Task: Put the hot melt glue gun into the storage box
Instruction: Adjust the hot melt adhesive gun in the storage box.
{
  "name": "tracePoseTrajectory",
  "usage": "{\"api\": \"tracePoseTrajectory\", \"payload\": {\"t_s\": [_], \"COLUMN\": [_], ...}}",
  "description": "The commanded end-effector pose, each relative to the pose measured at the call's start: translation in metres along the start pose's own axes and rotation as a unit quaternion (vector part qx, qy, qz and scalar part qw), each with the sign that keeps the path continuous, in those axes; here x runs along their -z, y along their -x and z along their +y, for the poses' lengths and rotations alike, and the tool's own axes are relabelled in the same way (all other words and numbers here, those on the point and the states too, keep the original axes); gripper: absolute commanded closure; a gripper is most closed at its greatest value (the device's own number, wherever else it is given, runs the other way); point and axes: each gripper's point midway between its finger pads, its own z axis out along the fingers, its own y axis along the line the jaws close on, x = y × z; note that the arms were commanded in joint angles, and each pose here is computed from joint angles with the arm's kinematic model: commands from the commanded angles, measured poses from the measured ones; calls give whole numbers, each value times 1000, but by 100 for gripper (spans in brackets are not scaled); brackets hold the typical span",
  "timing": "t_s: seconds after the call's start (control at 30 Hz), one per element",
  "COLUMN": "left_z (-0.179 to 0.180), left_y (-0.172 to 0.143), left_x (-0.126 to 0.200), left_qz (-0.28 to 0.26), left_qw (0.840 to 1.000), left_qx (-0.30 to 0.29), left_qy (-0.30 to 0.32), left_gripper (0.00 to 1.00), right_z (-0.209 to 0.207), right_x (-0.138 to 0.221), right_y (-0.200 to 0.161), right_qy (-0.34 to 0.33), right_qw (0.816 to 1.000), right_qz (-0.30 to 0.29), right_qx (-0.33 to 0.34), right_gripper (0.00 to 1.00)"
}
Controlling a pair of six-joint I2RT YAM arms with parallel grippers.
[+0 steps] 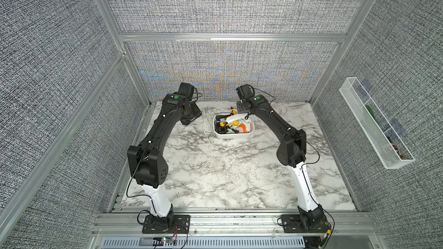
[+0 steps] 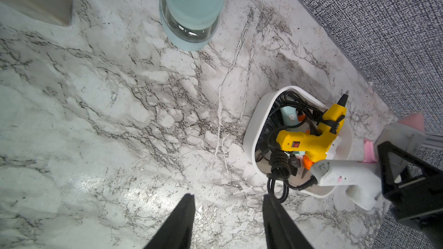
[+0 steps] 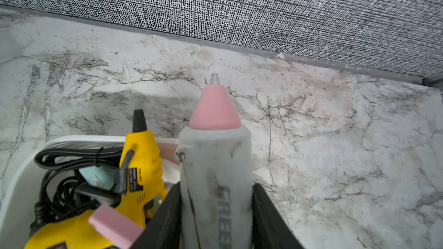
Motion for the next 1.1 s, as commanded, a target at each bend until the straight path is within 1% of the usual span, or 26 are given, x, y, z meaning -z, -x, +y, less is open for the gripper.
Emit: {"api": "tracePoseTrajectory", "payload": {"t_s": [0.0, 0.1, 0.3, 0.5, 0.7, 0.77, 0.87, 0.97, 1.03, 1.07], "left_z": [6, 7, 5, 7, 8, 8, 8, 7, 7, 7], "left_y": [1, 1, 1, 0, 0, 1, 1, 0, 0, 0], "left_x": [4, 5, 2, 2, 5, 5, 3, 2, 3, 3], "left_qz": [-5, -5, -2, -3, -5, -6, -4, -2, -3, -2], "left_qw": [1000, 1000, 1000, 1000, 1000, 1000, 1000, 1000, 1000, 1000], "left_qx": [0, 0, 2, 2, 1, 2, 2, 2, 3, 2], "left_qy": [9, 9, 7, 9, 10, 11, 10, 9, 7, 8], "left_gripper": [48, 48, 48, 48, 48, 48, 48, 48, 48, 48], "right_z": [2, 3, 1, -1, -11, -15, -19, -21, -20, -20], "right_x": [-11, -19, -26, -32, -25, -22, -19, -16, -15, -14], "right_y": [-8, -27, -58, -63, -61, -64, -69, -69, -67, -65], "right_qy": [-4, -7, -21, -39, -61, -66, -71, -73, -70, -69], "right_qw": [1000, 999, 996, 994, 993, 992, 993, 993, 993, 993], "right_qz": [7, 24, 38, 38, 32, 32, 35, 35, 33, 32], "right_qx": [-24, -42, -72, -95, -100, -98, -93, -89, -86, -85], "right_gripper": [82, 82, 83, 83, 78, 74, 63, 55, 51, 47]}}
